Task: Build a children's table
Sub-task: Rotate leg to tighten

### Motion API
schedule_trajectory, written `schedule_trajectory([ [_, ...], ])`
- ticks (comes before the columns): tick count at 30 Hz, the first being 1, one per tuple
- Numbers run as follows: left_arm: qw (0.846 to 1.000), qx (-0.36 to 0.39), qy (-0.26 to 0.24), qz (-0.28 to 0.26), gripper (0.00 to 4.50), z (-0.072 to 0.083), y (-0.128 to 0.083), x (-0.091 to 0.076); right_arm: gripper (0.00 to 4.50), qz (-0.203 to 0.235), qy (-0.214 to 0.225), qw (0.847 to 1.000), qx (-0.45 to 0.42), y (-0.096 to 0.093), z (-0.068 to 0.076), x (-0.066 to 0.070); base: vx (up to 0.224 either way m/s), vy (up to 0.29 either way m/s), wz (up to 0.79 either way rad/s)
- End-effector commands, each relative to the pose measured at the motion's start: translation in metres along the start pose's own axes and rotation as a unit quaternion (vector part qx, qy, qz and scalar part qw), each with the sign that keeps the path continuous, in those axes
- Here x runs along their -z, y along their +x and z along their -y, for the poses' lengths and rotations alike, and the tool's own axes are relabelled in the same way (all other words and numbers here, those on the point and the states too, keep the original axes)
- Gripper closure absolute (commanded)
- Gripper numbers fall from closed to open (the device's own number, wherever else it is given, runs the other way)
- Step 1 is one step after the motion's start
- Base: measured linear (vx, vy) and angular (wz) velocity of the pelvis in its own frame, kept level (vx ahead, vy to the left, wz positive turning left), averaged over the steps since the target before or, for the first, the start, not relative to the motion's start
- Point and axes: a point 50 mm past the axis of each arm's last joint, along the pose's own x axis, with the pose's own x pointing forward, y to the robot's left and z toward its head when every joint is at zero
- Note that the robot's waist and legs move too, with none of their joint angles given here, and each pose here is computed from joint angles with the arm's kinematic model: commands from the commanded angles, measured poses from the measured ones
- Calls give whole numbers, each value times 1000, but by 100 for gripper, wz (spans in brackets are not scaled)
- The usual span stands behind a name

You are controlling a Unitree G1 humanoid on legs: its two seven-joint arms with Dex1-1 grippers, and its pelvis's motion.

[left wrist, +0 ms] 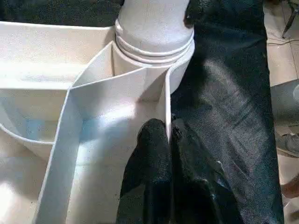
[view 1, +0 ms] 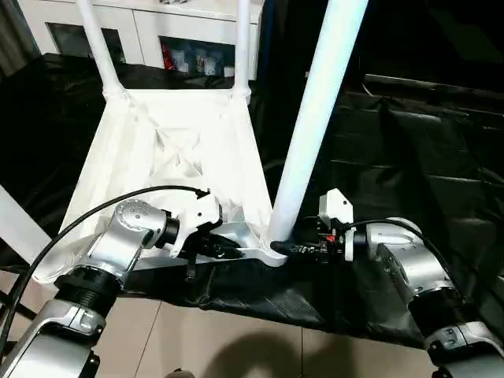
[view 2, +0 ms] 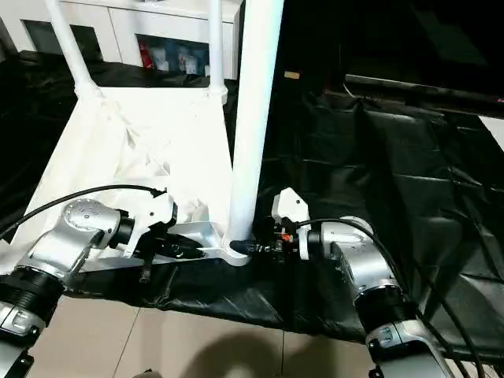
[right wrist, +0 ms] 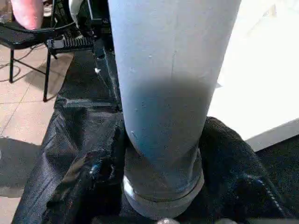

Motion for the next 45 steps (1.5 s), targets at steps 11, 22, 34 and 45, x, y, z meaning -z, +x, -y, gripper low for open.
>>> schedule_trajectory([
  [11,998,-27,-48,36,450,3,31,5,256,-15,103,994,17,15,-25,40,0,0,0],
  [22,989,-120,-73,41,450,-7,82,-20,256,-28,199,949,244,64,-23,64,-21,12,-3],
  [34,985,-162,-55,4,450,-21,72,-18,162,80,196,932,295,82,-1,25,-26,18,-5],
  [45,997,-71,-14,20,450,-14,36,-10,104,66,84,978,176,43,6,16,78,-77,-1],
])
